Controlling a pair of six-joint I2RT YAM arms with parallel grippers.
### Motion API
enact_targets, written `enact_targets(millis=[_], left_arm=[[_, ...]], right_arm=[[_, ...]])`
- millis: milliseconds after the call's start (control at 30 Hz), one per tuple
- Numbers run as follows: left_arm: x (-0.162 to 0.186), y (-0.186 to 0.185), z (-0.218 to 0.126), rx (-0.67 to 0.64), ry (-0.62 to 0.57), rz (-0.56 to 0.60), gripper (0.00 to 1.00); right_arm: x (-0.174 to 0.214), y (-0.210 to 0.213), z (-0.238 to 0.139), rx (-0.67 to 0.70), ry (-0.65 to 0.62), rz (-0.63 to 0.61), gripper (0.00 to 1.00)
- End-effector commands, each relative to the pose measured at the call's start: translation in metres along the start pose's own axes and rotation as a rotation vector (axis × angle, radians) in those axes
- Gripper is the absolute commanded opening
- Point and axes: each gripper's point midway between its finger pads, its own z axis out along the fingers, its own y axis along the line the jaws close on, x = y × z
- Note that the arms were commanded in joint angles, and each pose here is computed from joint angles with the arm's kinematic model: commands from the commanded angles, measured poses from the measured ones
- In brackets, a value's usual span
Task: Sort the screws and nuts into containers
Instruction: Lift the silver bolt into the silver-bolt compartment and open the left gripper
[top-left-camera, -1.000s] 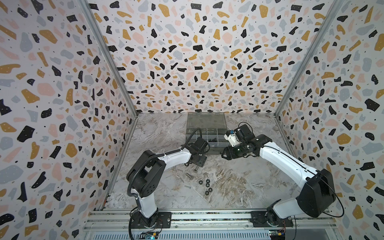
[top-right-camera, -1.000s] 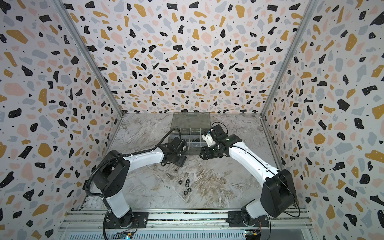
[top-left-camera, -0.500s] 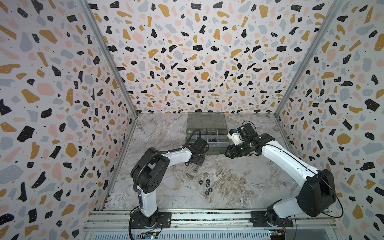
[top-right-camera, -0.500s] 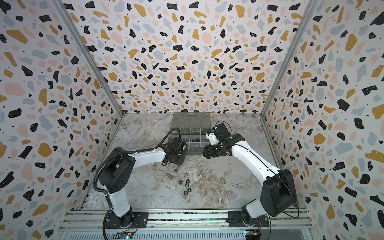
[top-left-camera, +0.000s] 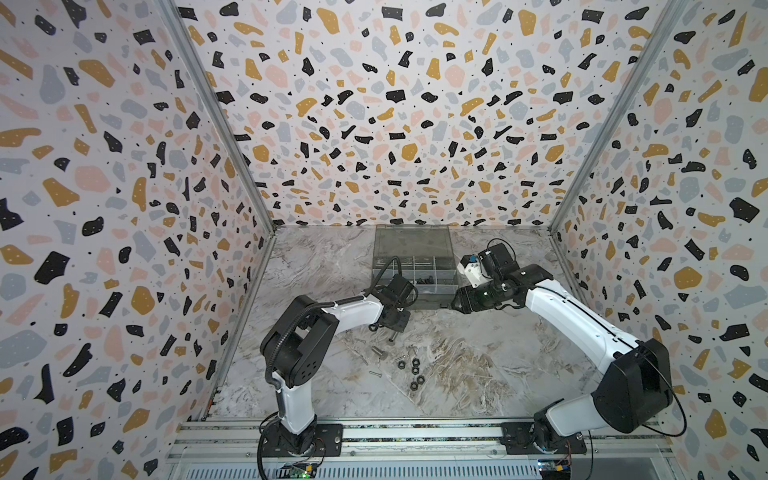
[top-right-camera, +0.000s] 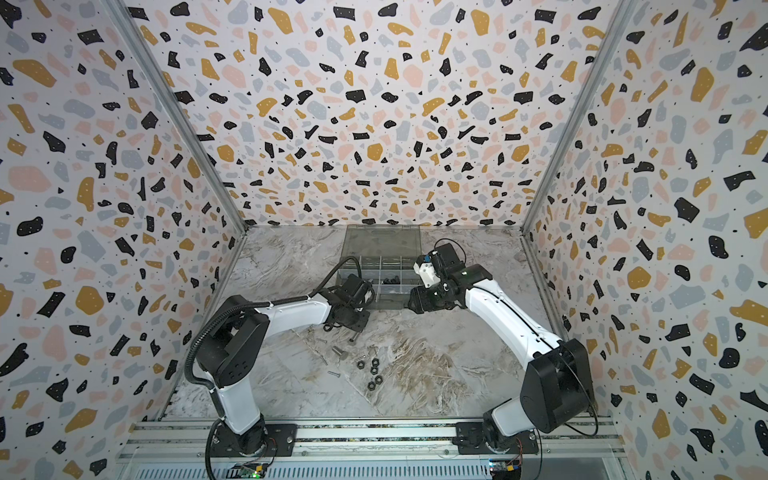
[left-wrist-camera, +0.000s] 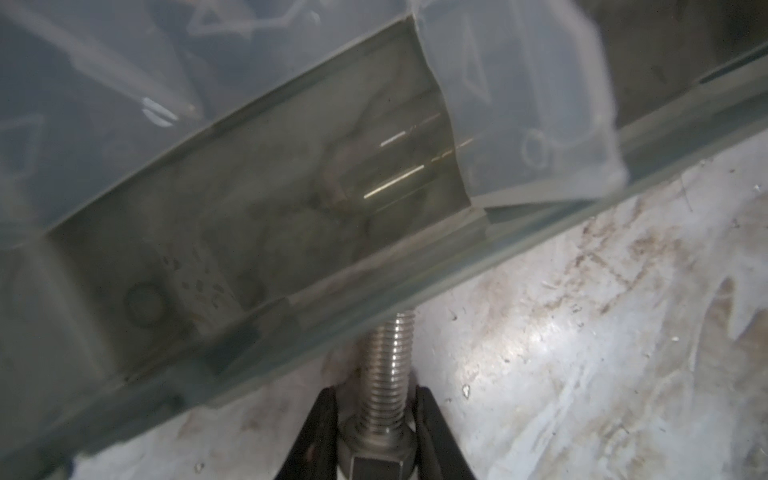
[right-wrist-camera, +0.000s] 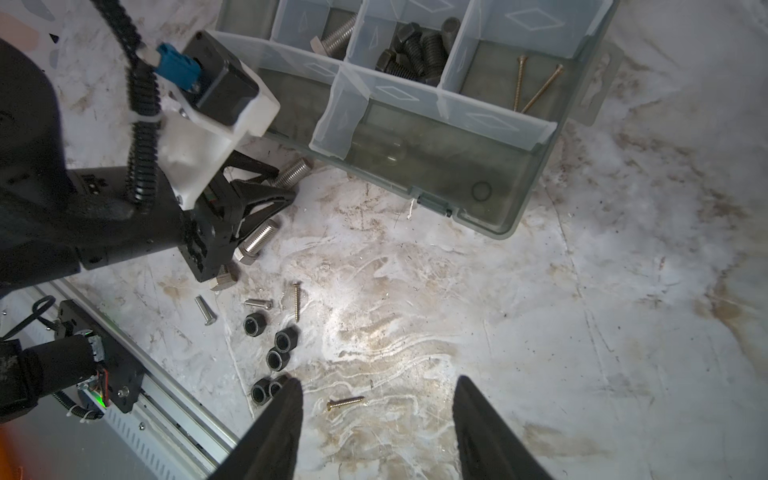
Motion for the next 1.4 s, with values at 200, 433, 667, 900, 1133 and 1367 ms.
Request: enact_targets(millis=[200, 433, 667, 900, 1133, 1367], left_arm=[[-0.068, 0.005, -0.08, 0.018, -0.166, -0.015, 0.17], [-0.108, 0.029, -0.089, 0.016, -0.219, -0.077, 0.17], [-0.13, 0.026, -0.071, 0.033, -0.233, -0.07, 0.17], [-0.146, 0.025, -0.054, 0.043, -0.234, -0.067, 0.17], [-0.155, 0.035, -0.038, 0.044, -0.225, -0.083, 0.18], [-0.155, 0.034, -0.03, 0.087, -0.204, -0.101, 0.49]], right_arm=[[-0.02, 0.008, -0.018, -0.004, -0.044, -0.007, 0.6], [-0.021, 0.005, -0.017, 0.006, -0.046, -0.005, 0.6], [-0.023, -0.003, -0.02, 0.02, -0.055, 0.008, 0.6], [-0.024, -0.014, -0.023, 0.045, -0.054, 0.028, 0.6], [-0.023, -0.022, -0.024, 0.066, -0.053, 0.051, 0.6], [-0.028, -0.023, -0.023, 0.068, -0.051, 0.058, 0.6]])
